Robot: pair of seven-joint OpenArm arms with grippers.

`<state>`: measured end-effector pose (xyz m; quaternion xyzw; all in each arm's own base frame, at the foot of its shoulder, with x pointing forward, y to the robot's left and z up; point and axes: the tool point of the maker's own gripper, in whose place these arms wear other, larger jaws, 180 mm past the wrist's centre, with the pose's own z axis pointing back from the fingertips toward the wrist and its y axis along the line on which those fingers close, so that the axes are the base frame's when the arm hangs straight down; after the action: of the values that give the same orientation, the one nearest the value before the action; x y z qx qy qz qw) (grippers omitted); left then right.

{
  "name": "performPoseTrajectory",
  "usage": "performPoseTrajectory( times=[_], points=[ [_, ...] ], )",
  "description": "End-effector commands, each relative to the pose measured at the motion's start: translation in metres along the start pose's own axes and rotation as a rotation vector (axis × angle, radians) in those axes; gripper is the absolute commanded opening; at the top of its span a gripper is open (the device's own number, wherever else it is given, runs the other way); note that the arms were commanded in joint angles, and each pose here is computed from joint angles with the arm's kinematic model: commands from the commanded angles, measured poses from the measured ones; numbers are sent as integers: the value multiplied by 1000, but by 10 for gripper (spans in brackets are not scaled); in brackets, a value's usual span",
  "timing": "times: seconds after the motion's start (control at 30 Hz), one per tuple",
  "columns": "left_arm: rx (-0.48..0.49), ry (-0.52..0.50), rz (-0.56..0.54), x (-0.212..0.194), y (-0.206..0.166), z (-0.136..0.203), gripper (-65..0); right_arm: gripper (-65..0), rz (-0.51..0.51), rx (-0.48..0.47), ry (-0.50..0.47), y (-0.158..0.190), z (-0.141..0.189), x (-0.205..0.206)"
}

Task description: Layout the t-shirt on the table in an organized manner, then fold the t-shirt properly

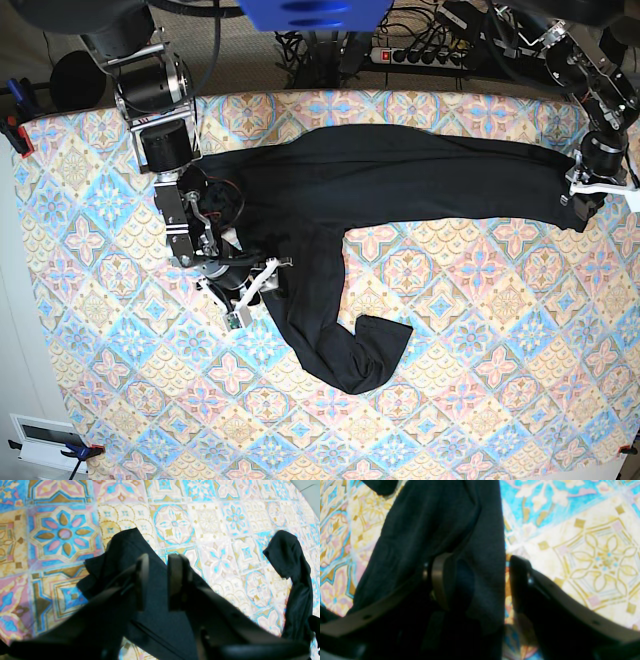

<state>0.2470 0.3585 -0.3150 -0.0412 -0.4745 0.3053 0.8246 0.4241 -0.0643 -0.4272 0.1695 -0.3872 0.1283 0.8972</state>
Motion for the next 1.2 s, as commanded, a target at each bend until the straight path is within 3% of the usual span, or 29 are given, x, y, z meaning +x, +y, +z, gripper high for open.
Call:
performPoseTrajectory(
  times=[0.0, 0.2, 0.37, 0.7, 1.17],
  points=[
    [-14, -46, -15, 15, -4, 2, -514, -349, 33, 2, 57, 5, -1, -8],
    [-17, -51, -13, 17, -5, 1, -514, -516, 181, 103, 73, 57, -4, -19],
    [-17, -51, -13, 17, -5, 1, -514, -636, 215, 129, 30, 71, 0, -4],
    [-16, -51, -14, 17, -5, 1, -514, -644, 303, 225, -169, 121, 56, 29],
    [-42, -42, -29, 15, -17, -4, -514, -642, 301, 349, -262, 179, 123, 6]
  ],
)
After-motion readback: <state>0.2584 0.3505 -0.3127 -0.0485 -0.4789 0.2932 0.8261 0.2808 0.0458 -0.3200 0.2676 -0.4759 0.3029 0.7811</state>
